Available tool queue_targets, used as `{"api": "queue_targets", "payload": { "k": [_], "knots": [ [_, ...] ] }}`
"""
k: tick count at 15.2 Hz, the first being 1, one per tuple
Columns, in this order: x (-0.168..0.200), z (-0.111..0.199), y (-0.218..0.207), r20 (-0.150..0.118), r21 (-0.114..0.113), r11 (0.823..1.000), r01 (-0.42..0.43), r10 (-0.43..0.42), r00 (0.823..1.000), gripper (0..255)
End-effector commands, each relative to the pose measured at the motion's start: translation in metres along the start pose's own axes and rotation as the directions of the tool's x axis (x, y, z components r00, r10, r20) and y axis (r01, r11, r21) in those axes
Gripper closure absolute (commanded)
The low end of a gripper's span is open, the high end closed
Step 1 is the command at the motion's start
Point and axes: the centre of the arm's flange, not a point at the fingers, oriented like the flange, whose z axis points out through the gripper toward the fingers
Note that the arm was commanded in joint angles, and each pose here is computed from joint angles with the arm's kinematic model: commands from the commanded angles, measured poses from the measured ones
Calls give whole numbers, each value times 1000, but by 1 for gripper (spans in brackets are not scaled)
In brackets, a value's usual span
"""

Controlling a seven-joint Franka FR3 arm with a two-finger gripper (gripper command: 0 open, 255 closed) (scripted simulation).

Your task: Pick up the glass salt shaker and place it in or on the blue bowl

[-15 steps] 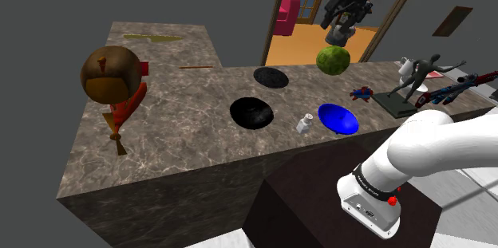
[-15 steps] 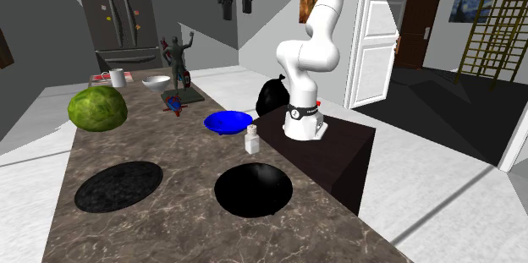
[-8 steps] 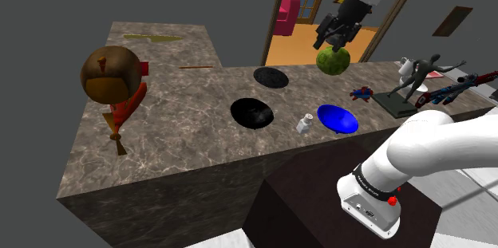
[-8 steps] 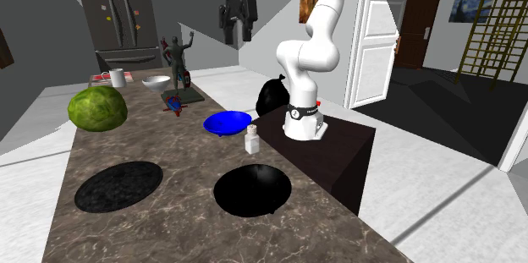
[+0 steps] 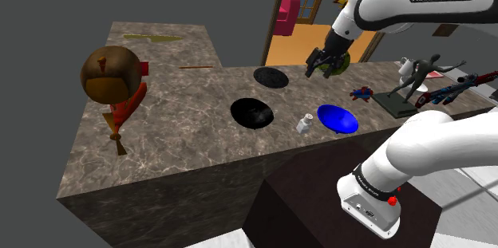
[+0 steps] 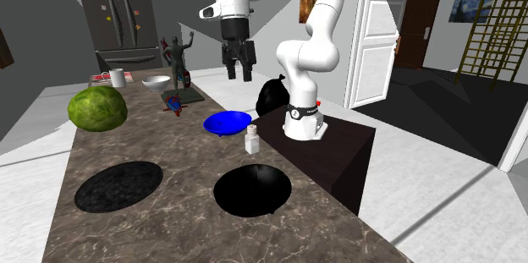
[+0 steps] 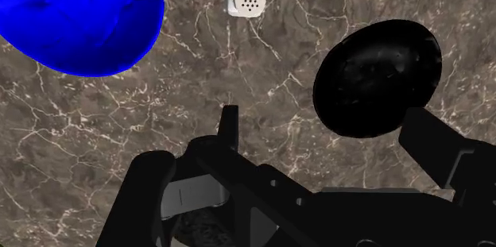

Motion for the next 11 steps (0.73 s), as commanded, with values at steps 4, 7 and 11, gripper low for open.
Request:
{"api": "queue_targets", "payload": {
  "k": [4, 7, 11],
  "knots": [
    [-3, 65, 14, 44, -16, 1000, -26, 26, 999, 0],
    [-7, 103, 23, 71, -26, 999, -40, 42, 997, 0],
    [-14, 153, 36, 106, -40, 997, -60, 63, 992, 0]
  ]
}}
